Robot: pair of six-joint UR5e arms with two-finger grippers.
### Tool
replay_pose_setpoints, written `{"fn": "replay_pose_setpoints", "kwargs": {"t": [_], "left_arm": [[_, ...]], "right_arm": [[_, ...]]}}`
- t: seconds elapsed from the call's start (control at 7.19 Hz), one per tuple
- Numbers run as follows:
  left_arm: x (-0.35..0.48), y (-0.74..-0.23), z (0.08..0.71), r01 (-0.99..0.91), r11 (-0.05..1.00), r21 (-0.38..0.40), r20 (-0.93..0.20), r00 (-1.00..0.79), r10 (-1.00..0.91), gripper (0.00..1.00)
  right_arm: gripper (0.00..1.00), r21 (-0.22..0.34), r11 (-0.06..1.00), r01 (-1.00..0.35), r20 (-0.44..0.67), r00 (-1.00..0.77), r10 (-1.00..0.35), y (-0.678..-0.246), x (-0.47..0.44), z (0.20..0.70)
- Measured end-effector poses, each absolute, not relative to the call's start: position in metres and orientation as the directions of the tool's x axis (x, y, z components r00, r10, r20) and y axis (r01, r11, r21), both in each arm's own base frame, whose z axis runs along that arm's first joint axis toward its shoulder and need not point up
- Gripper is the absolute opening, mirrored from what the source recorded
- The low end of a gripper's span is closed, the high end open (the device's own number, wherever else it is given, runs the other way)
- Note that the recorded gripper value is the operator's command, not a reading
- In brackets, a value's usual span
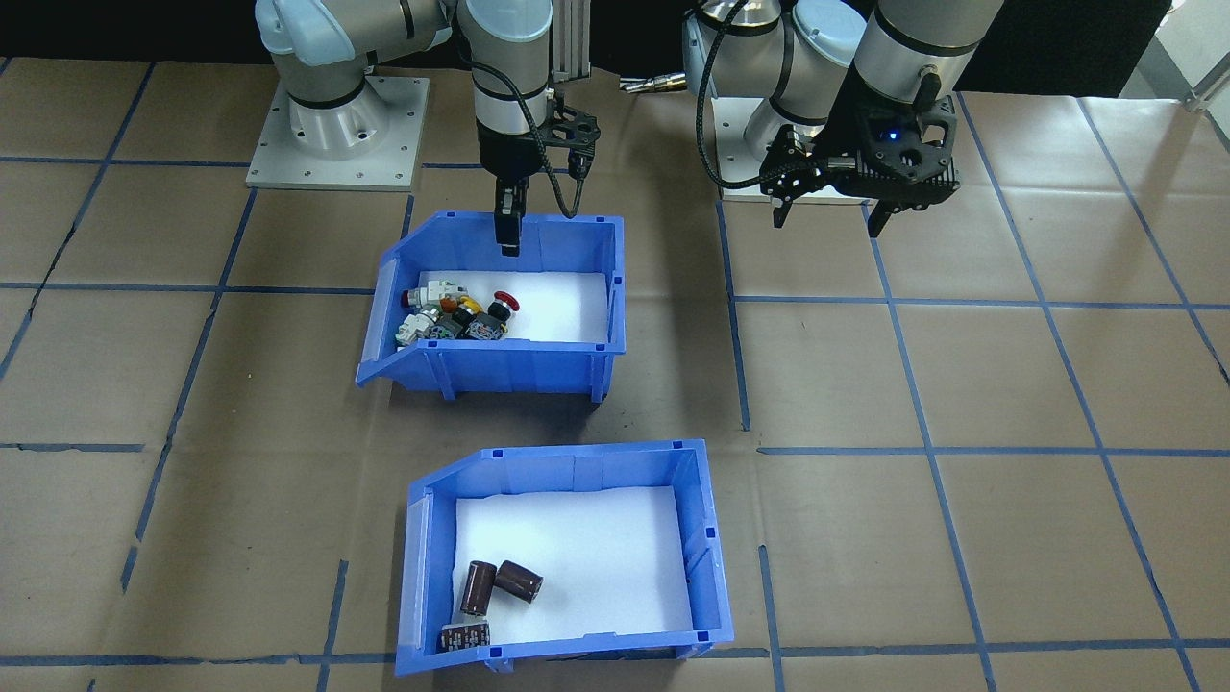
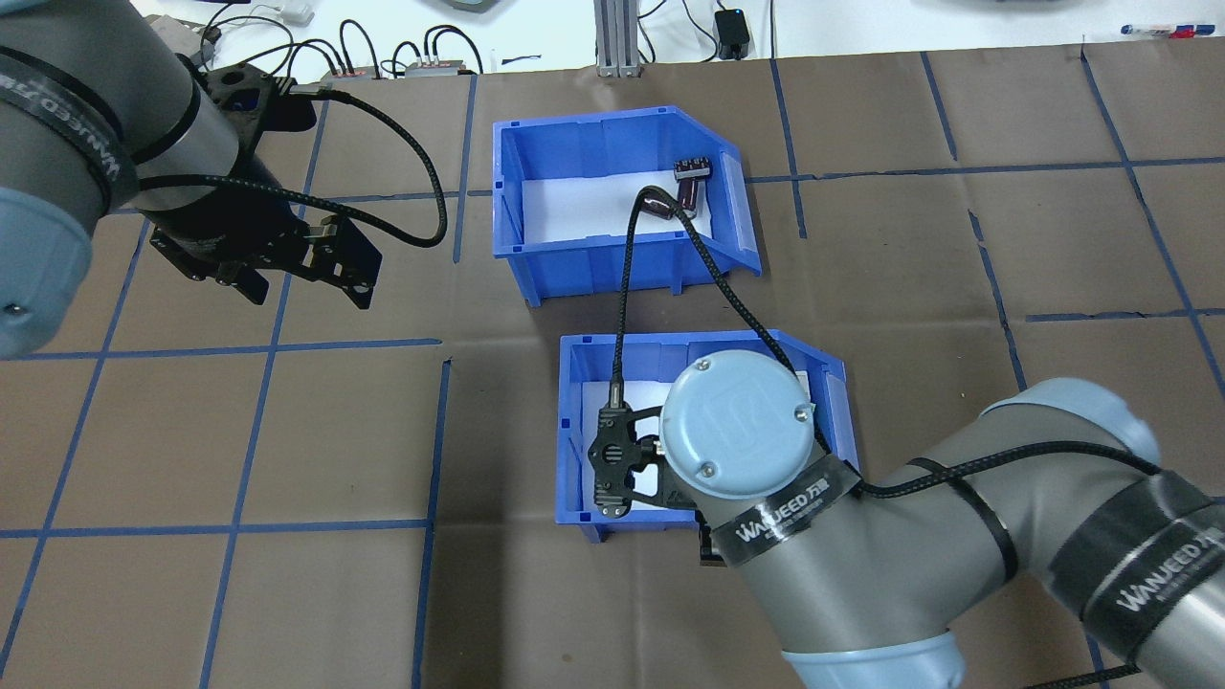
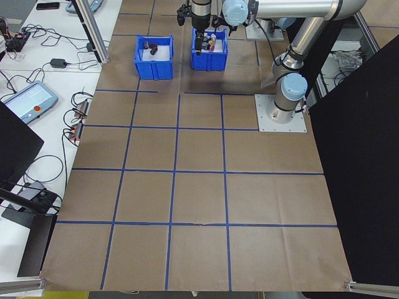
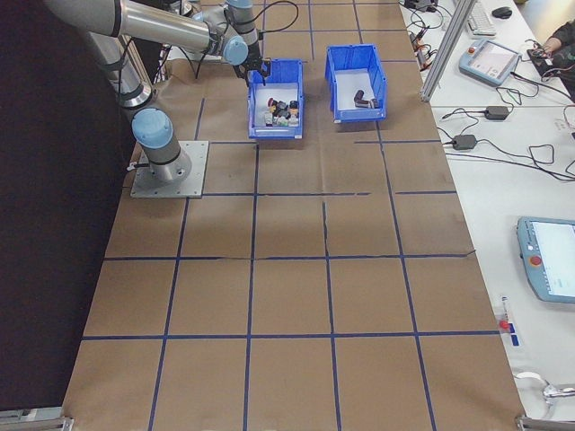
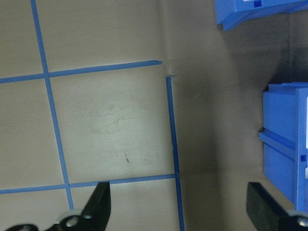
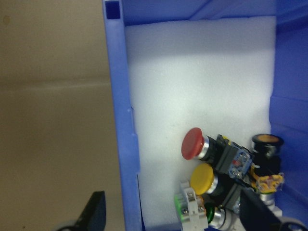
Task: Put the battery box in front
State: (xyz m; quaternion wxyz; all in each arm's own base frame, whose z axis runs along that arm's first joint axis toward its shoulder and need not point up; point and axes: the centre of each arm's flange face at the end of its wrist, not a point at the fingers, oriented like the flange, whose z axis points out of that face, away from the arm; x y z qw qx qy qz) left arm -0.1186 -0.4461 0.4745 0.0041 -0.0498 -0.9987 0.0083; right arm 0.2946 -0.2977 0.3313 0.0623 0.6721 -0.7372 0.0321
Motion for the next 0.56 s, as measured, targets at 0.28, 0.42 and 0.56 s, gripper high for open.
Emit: {"fn": "replay_pose_setpoints", "kwargs": {"t": [0.28,0.42,0.56], "left_arm": [[-0.118,-0.452,0.475,0.099,0.995,-0.016,0.008,-0.995,0.099,1.00],[-0.117,-0.457,0.474,0.098,0.995,-0.009,0.009,-0.995,0.098,1.00],[-0.117,-0.460,0.475,0.097,0.995,-0.001,0.010,-0.995,0.097,1.00]], "right_arm": [[1.00,0.023,0.235,-0.972,0.143,-0.229,-0.963,-0.331,0.249,0.388],[1.00,-0.001,0.349,-0.937,0.129,-0.346,-0.929,-0.353,0.218,0.413],[1.00,-0.052,0.531,-0.846,0.092,-0.534,-0.841,-0.377,0.182,0.435]]}}
